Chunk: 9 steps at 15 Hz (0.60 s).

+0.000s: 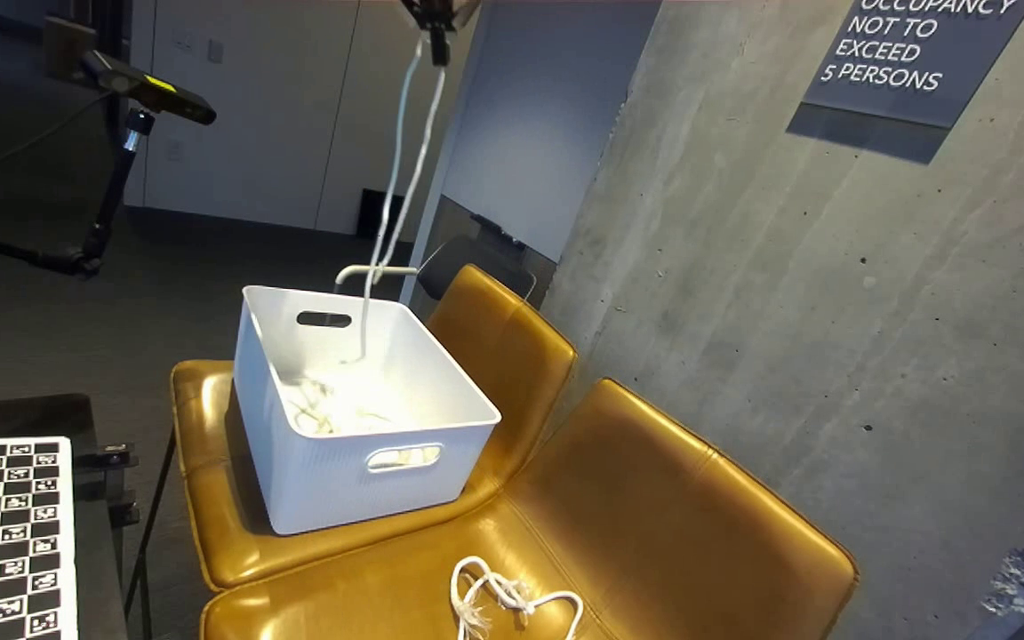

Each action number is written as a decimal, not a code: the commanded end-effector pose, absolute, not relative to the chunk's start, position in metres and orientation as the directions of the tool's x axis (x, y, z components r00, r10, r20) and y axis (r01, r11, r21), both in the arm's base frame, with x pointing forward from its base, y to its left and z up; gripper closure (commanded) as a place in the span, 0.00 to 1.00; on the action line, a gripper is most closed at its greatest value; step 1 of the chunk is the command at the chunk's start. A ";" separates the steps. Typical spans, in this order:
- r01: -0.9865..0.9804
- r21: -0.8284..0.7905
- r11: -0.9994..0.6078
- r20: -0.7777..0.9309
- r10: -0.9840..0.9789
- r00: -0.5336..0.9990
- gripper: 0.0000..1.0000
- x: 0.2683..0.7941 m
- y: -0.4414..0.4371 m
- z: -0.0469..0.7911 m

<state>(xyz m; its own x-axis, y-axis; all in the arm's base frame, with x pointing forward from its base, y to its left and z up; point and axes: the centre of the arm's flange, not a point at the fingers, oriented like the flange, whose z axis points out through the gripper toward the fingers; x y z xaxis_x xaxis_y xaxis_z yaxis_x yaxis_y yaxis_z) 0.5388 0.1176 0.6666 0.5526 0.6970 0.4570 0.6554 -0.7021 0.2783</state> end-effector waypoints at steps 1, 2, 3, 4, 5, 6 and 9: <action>0.654 0.234 -0.720 0.453 0.675 0.582 0.99 0.489 0.152 0.695; 0.649 0.220 -0.728 0.445 0.667 0.597 0.99 0.486 0.149 0.687; 0.642 0.208 -0.738 0.435 0.658 0.614 0.99 0.488 0.139 0.676; 0.625 0.199 -0.755 0.415 0.643 0.644 0.99 0.496 0.124 0.659; 0.609 0.188 -0.771 0.396 0.627 0.671 0.99 0.504 0.106 0.641; 0.587 0.174 -0.791 0.367 0.605 0.707 0.99 0.513 0.084 0.619; 0.530 0.106 -0.842 0.286 0.536 0.794 0.99 0.527 0.023 0.561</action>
<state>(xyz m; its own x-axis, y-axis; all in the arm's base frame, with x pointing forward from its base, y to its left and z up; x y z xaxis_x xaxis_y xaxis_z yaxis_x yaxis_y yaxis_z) 0.5147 0.0700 0.6057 0.7412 0.5832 0.3325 0.5743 -0.8073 0.1358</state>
